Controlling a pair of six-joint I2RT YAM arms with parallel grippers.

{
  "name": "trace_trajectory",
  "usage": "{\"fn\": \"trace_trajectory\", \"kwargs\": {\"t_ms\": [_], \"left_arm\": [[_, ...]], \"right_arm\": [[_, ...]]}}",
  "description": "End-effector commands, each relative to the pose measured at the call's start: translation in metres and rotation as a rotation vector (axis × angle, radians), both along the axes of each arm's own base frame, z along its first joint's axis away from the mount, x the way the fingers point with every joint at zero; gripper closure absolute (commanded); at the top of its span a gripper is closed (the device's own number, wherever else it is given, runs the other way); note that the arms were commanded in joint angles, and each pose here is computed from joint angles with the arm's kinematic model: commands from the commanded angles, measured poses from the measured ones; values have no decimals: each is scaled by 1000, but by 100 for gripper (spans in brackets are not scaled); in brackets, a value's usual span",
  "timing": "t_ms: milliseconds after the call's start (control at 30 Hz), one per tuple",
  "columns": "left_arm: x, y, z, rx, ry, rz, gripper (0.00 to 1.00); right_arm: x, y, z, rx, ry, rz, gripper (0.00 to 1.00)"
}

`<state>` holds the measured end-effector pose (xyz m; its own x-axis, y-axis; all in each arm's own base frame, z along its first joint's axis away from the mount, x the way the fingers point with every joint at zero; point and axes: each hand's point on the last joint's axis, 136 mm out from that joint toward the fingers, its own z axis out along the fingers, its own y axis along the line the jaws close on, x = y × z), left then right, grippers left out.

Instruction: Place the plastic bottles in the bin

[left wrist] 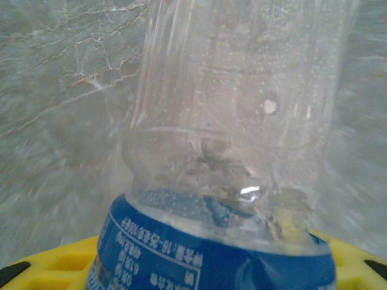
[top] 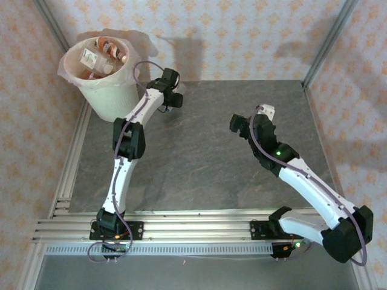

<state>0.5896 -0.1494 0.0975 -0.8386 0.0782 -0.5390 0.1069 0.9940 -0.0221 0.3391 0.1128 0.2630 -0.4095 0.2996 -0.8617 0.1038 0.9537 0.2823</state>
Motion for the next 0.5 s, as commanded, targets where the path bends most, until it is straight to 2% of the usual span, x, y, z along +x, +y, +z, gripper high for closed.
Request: {"fn": "trace_trajectory", "kwargs": {"t_ms": [0,100,200,367,467], "left_arm": [[-30,-30,116,-36,-202,-54,50],[-56,-28,178,-125,-330,25,49],[-78,10,245,-155,-506,234,50],[-120,110,314,39,-734,676,50],[-134,157,334,130,-789,856,50]], "right_arm": [[14,7,28,19,-70,12,0],[20,12,33,20,-76,21,0],[23,16,36,32,-83,31,0],[23,22,36,77,-75,47,0],[20,25,35,101,-63,60,1]]}}
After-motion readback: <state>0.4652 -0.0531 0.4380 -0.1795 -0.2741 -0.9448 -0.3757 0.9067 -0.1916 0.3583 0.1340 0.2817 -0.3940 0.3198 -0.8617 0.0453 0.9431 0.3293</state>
